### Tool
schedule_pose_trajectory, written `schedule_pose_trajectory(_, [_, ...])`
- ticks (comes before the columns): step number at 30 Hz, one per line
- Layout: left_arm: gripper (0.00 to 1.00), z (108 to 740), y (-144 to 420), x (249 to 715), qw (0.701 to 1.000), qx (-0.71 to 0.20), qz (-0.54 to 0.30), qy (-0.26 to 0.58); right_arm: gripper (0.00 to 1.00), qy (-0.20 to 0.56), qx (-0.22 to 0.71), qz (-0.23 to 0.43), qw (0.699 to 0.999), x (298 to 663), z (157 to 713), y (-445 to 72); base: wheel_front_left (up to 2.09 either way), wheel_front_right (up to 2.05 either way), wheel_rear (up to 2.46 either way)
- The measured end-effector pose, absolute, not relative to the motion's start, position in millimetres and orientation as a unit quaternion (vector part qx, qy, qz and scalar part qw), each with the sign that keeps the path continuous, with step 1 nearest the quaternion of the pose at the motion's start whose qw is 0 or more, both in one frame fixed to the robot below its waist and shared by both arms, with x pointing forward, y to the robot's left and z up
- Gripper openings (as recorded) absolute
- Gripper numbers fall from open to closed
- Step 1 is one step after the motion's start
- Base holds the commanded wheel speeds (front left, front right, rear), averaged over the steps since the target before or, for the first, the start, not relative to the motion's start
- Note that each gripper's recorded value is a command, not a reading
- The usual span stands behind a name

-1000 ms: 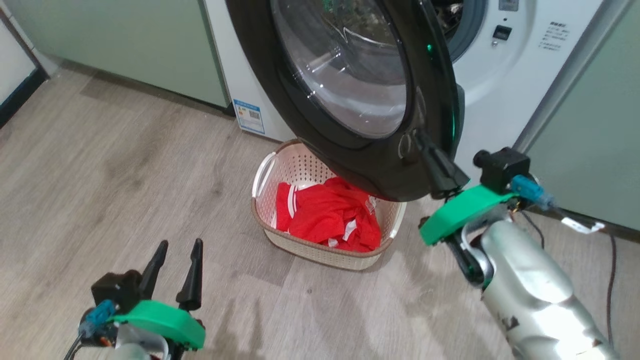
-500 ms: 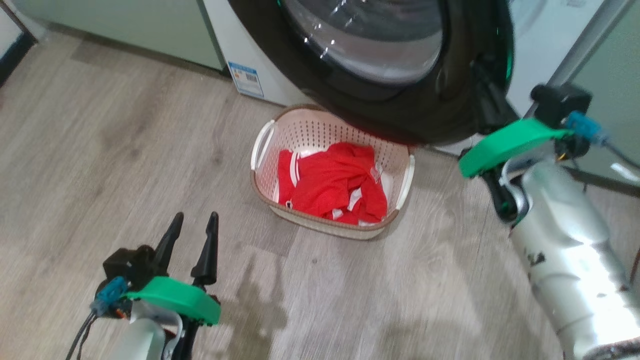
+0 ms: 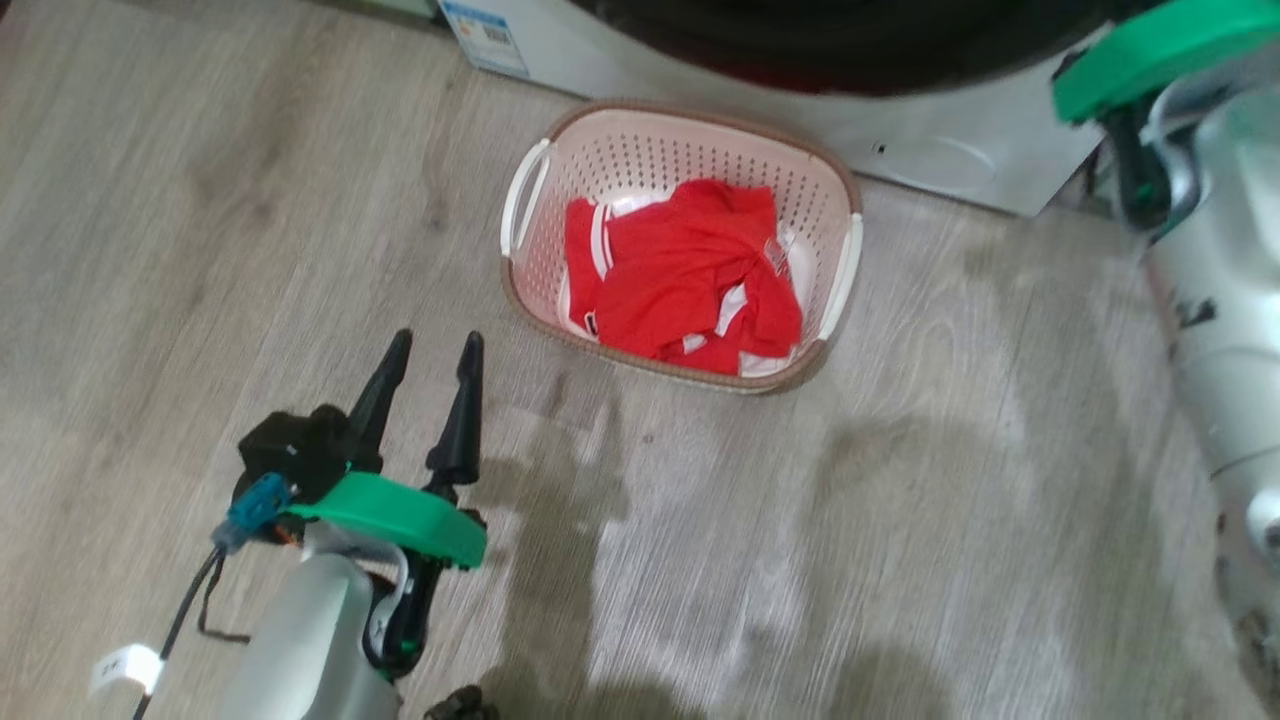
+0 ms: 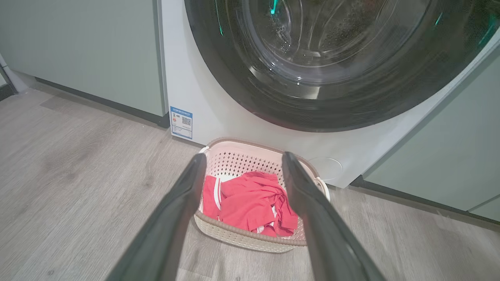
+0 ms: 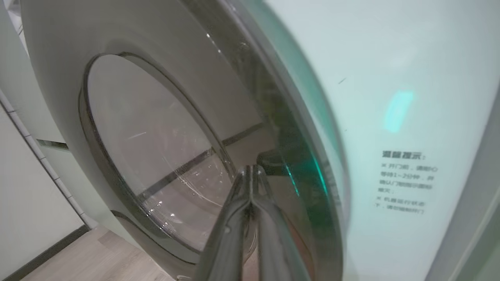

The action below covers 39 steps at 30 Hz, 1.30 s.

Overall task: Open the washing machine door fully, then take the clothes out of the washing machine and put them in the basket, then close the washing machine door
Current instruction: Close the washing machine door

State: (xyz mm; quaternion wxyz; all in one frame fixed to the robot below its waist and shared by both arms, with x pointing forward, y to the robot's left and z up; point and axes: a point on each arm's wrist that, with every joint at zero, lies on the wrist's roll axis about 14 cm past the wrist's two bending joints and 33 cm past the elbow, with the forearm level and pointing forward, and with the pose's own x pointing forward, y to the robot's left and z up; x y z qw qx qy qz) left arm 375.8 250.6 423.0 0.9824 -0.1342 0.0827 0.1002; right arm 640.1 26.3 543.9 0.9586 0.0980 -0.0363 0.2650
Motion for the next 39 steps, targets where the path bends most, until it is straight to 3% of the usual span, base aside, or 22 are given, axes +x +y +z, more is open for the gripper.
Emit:
schedule_pose_trajectory(13, [1.00, 412, 246, 382, 0.981, -0.136, 0.101, 0.097, 0.00, -0.027, 0.092, 0.267, 0.959, 662, 532, 33, 0.00, 0.00, 0.00])
schedule_pose_trajectory(24, [1.00, 437, 252, 380, 0.983, -0.139, 0.104, 0.061, 0.00, -0.043, 0.093, 0.270, 0.957, 632, 554, 30, 0.00, 0.00, 0.00])
schedule_pose_trajectory(26, [1.00, 443, 257, 378, 0.983, -0.137, 0.107, 0.051, 0.30, -0.028, 0.099, 0.276, 0.956, 614, 546, 33, 0.00, 0.00, 0.00])
schedule_pose_trajectory(27, [1.00, 447, 260, 376, 0.984, -0.135, 0.109, 0.047, 0.50, -0.022, 0.100, 0.281, 0.954, 604, 543, 36, 0.00, 0.00, 0.00])
schedule_pose_trajectory(28, [1.00, 450, 263, 373, 0.984, -0.132, 0.110, 0.043, 0.97, -0.017, 0.102, 0.284, 0.953, 594, 540, 37, 0.00, 0.00, 0.00])
schedule_pose_trajectory(39, [1.00, 471, 291, 343, 0.987, -0.111, 0.117, 0.019, 1.00, -0.018, 0.107, 0.239, 0.965, 509, 547, -14, 0.00, 0.00, 0.00])
